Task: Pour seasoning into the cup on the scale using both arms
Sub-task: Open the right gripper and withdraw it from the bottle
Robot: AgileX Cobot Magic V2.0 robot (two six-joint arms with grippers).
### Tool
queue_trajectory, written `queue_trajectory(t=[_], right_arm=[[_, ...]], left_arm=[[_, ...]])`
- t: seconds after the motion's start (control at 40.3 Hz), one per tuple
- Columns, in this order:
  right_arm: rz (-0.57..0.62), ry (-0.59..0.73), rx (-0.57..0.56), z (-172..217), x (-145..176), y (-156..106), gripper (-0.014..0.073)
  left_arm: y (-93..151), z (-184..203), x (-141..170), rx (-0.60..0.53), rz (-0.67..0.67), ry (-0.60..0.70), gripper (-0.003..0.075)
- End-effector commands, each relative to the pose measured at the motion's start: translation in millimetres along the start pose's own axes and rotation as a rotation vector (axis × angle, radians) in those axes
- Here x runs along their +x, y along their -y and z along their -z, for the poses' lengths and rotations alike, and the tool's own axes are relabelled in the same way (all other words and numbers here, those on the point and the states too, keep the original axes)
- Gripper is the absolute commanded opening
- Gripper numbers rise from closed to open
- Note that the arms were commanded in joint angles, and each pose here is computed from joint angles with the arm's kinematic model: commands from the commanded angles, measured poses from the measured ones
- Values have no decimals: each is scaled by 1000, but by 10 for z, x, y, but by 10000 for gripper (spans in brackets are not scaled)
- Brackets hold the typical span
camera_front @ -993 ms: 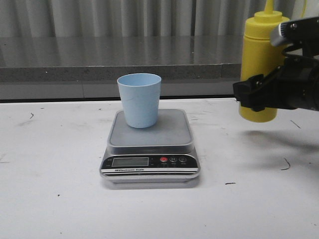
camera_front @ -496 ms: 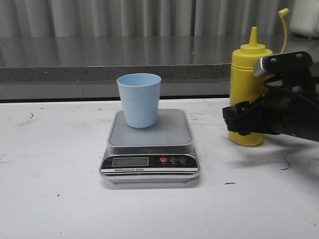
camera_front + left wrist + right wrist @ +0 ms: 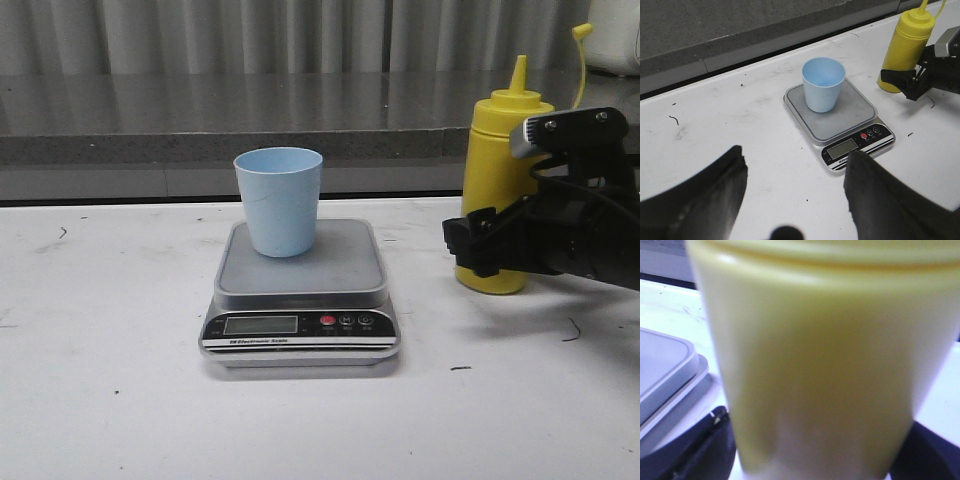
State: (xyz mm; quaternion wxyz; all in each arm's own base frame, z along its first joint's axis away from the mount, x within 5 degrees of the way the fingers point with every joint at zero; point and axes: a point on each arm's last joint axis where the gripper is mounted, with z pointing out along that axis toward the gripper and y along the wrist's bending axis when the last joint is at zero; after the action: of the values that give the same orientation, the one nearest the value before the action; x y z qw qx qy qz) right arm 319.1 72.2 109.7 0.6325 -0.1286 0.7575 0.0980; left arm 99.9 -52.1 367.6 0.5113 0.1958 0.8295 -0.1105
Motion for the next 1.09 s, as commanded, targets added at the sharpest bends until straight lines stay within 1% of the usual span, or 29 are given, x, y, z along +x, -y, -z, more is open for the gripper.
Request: queue_trajectory(t=[0.0, 0.174, 0.248, 0.397, 0.447, 0.546, 0.695, 0.844, 0.894, 0.968, 1.067], right_arm=[[4, 225, 14, 130, -386, 8, 598], [-1, 234, 18, 416, -500, -23, 598], [-32, 215, 21, 583, -559, -38, 596], [-37, 124, 33, 875, -716, -61, 596], [-55, 52, 36, 967, -764, -78, 596], [-85, -27, 41, 1195, -926, -126, 596], [-134, -44, 47, 1632, -1218, -208, 592], [-80, -163, 33, 2020, -1498, -263, 527], [-54, -178, 31, 2149, -1590, -266, 507], [-16, -156, 33, 2342, -1701, -263, 489], [0, -126, 41, 2522, -1737, -257, 490]], left_arm=[[15, 53, -135, 19, 3, 101, 421], [15, 53, -135, 19, 3, 101, 421], [15, 53, -135, 19, 3, 101, 421], [15, 53, -135, 19, 3, 101, 421], [15, 53, -135, 19, 3, 101, 421], [15, 53, -135, 19, 3, 101, 421], [15, 53, -135, 19, 3, 101, 421], [15, 53, -135, 19, 3, 101, 421], [15, 53, -135, 19, 3, 101, 421], [15, 53, -135, 19, 3, 101, 421], [15, 53, -135, 19, 3, 101, 421]])
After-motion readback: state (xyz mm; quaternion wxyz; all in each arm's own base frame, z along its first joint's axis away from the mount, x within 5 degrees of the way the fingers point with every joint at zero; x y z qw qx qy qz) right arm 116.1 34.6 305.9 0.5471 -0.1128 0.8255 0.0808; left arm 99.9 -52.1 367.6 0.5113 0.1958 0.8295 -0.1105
